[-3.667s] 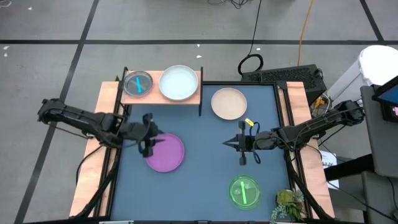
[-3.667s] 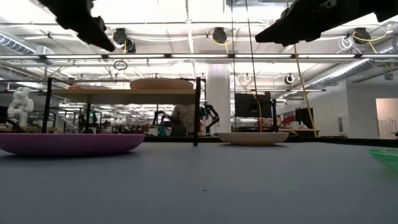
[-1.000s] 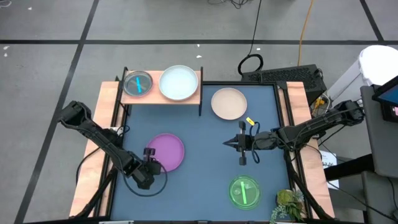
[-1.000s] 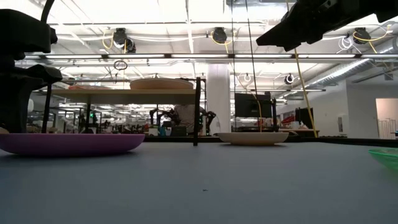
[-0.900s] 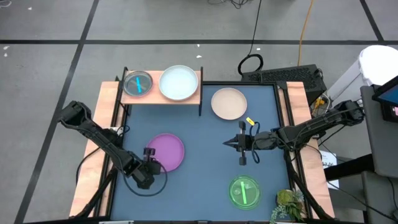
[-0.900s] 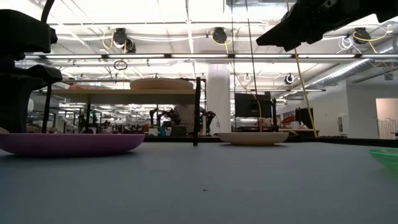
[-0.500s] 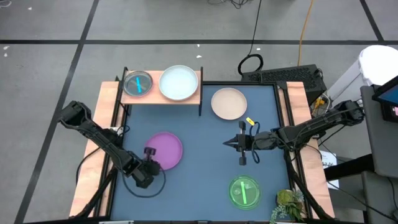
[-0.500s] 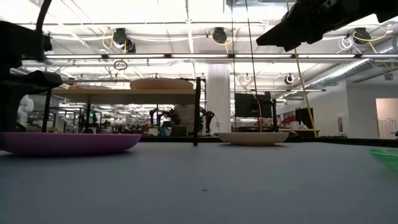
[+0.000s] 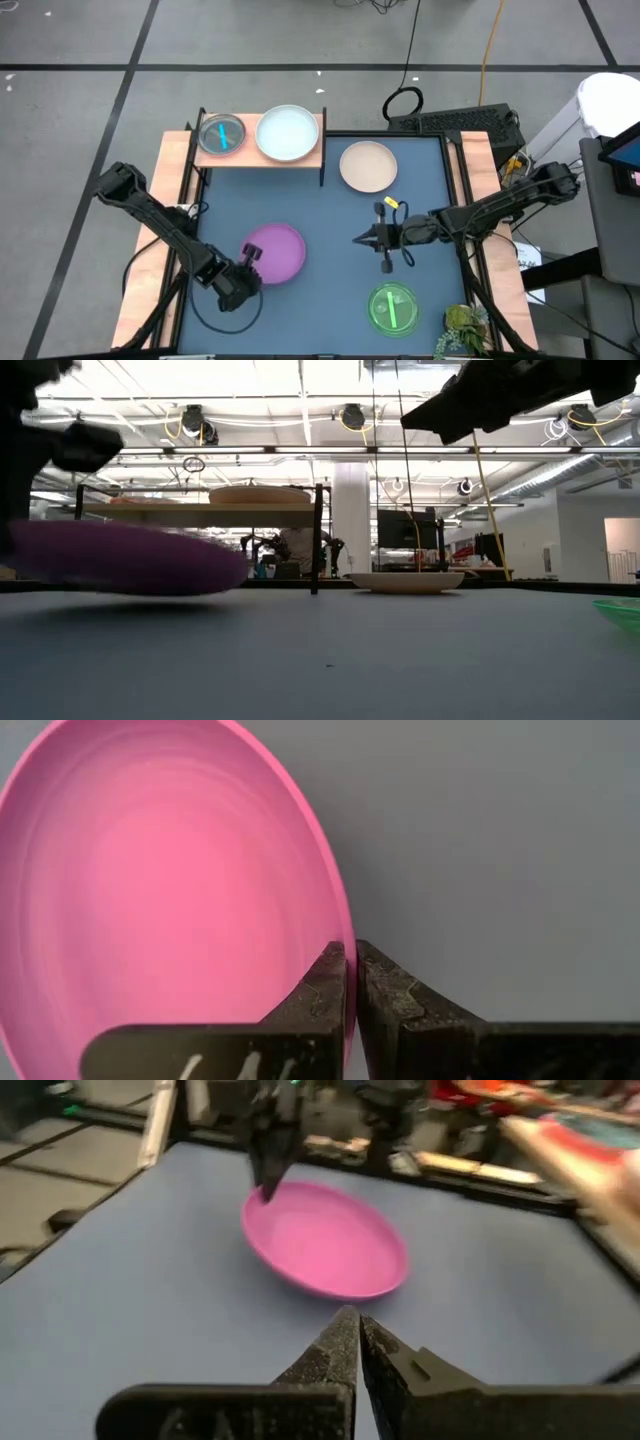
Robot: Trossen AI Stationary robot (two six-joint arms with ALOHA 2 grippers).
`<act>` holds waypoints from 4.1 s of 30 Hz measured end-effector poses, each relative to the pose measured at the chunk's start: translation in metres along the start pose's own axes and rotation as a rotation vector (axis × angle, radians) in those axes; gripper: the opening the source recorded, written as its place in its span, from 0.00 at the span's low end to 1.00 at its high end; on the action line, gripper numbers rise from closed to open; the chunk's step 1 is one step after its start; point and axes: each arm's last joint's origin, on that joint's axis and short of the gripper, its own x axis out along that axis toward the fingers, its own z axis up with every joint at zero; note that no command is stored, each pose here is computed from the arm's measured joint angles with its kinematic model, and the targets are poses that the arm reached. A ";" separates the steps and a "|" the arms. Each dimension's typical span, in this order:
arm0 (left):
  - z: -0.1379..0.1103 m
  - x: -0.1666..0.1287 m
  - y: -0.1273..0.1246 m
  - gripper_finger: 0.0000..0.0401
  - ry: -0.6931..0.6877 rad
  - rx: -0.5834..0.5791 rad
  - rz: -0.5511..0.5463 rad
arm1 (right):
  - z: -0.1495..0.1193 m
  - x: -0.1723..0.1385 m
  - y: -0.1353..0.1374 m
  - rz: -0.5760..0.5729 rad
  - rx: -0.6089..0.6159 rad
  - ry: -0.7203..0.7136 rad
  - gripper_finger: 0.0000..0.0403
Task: Place and stack plates onto a shelf
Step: Stack the dark pink plate on top of the gray plate on the shelf
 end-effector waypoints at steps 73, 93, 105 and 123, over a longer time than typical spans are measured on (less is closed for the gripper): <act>0.087 -0.041 0.044 0.43 -0.508 0.129 -0.131 | 0.010 0.114 0.065 0.629 -0.337 0.117 0.00; 0.055 -0.135 0.090 0.56 -0.700 -0.259 0.344 | 0.019 0.111 0.035 0.361 -0.130 0.240 0.00; 0.001 -0.159 0.104 0.56 -0.763 -0.497 0.612 | 0.059 0.068 0.015 0.072 -0.147 0.211 0.00; -0.017 -0.177 0.107 0.56 -0.840 -0.605 0.566 | 0.137 0.032 -0.039 -0.169 -0.229 0.173 0.00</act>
